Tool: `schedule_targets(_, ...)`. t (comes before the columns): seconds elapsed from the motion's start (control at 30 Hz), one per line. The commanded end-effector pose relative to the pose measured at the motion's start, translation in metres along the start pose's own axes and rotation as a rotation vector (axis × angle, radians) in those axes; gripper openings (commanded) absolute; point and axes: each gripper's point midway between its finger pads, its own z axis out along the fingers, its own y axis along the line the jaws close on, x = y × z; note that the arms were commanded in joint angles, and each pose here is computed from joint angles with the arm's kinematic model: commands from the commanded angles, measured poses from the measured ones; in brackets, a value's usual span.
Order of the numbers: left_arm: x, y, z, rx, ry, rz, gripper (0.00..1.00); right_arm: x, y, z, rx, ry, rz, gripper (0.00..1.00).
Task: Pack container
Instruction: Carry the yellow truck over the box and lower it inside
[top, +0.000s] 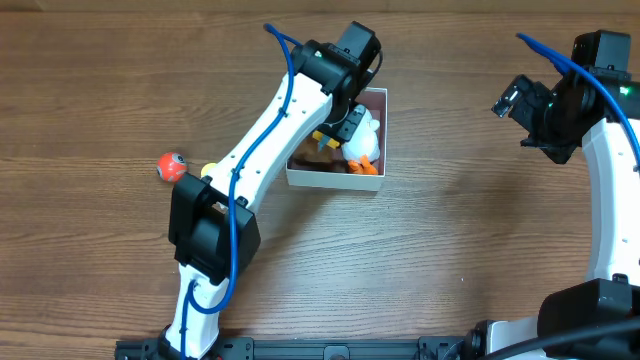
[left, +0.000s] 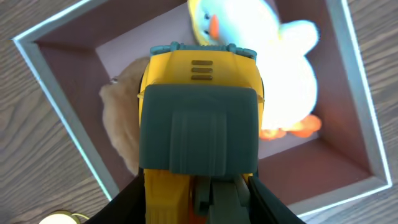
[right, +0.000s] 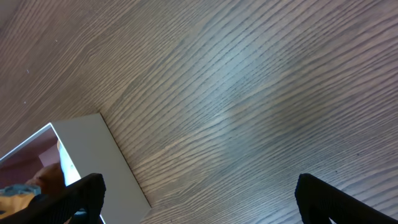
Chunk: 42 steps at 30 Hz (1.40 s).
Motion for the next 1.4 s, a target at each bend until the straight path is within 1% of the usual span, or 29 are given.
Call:
schedule_targets(0.0, 0.000, 0.005, 0.001, 0.005, 0.005, 0.135, 0.13, -0.004, 0.003, -0.003, -0.011, -0.010, -0.002, 1.00)
schedule_targets(0.03, 0.002, 0.007, 0.001, -0.001, 0.012, 0.178, 0.10, -0.003, 0.003, -0.003, -0.011, -0.010, -0.002, 1.00)
schedule_targets(0.07, 0.004, 0.007, 0.001, -0.001, 0.024, 0.244, 0.05, -0.003, 0.003, -0.003, -0.010, -0.009, -0.002, 1.00)
schedule_targets(0.1, 0.009, 0.009, 0.000, 0.003, 0.043, 0.311, 0.04, -0.003, 0.003, -0.003, -0.011, -0.009, -0.002, 1.00)
schedule_targets(0.13, 0.013, 0.008, 0.000, 0.014, 0.059, 0.359, 0.04, -0.003, 0.003, -0.003, -0.010, -0.009, -0.002, 1.00)
schedule_targets(0.17, 0.021, 0.005, 0.000, 0.039, 0.087, 0.446, 0.04, -0.004, 0.003, -0.003, -0.011, -0.010, -0.002, 1.00)
schedule_targets(0.27, 0.037, 0.001, -0.002, 0.091, 0.140, 0.626, 0.04, -0.005, 0.004, -0.003, -0.013, -0.014, -0.003, 1.00)
schedule_targets(0.37, 0.038, 0.000, -0.003, 0.107, 0.139, 0.712, 0.04, -0.004, 0.004, -0.003, -0.013, -0.013, -0.003, 1.00)
schedule_targets(0.47, 0.041, -0.003, -0.003, 0.141, 0.135, 0.844, 0.04, -0.004, 0.003, -0.003, -0.012, -0.012, -0.002, 1.00)
schedule_targets(0.57, 0.041, -0.005, -0.003, 0.159, 0.127, 0.902, 0.05, -0.004, 0.003, -0.003, -0.011, -0.010, -0.002, 1.00)
schedule_targets(0.6, 0.041, -0.010, -0.003, 0.191, 0.112, 0.932, 0.08, -0.004, 0.003, -0.003, -0.011, -0.011, -0.002, 1.00)
schedule_targets(0.67, 0.037, -0.023, -0.005, 0.255, 0.057, 0.978, 0.09, -0.004, 0.003, -0.003, -0.012, -0.013, -0.003, 1.00)
schedule_targets(0.77, 0.027, -0.026, -0.004, 0.250, 0.009, 0.979, 0.08, -0.003, 0.003, -0.003, -0.009, -0.007, -0.002, 1.00)
schedule_targets(0.9, 0.026, -0.026, -0.003, 0.249, 0.006, 0.980, 0.11, -0.001, 0.002, -0.003, -0.006, -0.001, -0.004, 1.00)
schedule_targets(0.93, 0.026, -0.027, -0.003, 0.251, 0.007, 0.979, 0.14, -0.001, 0.002, -0.003, -0.006, -0.001, -0.004, 1.00)
schedule_targets(0.97, 0.026, -0.027, -0.003, 0.256, 0.004, 0.978, 0.43, -0.001, 0.002, -0.003, -0.006, -0.001, -0.004, 1.00)
schedule_targets(1.0, 0.026, -0.029, -0.003, 0.263, 0.000, 0.978, 1.00, -0.001, 0.002, -0.003, -0.006, 0.000, -0.004, 1.00)
schedule_targets(1.1, 0.024, -0.027, -0.002, 0.247, 0.001, 0.966, 1.00, -0.001, 0.002, -0.003, -0.005, 0.001, -0.004, 1.00)
schedule_targets(1.2, 0.019, -0.016, 0.000, 0.174, 0.017, 0.889, 1.00, -0.001, 0.002, -0.003, -0.006, 0.001, -0.004, 1.00)
schedule_targets(1.37, 0.019, -0.016, -0.001, 0.175, 0.021, 0.803, 1.00, -0.001, 0.002, -0.003, -0.006, 0.001, -0.004, 1.00)
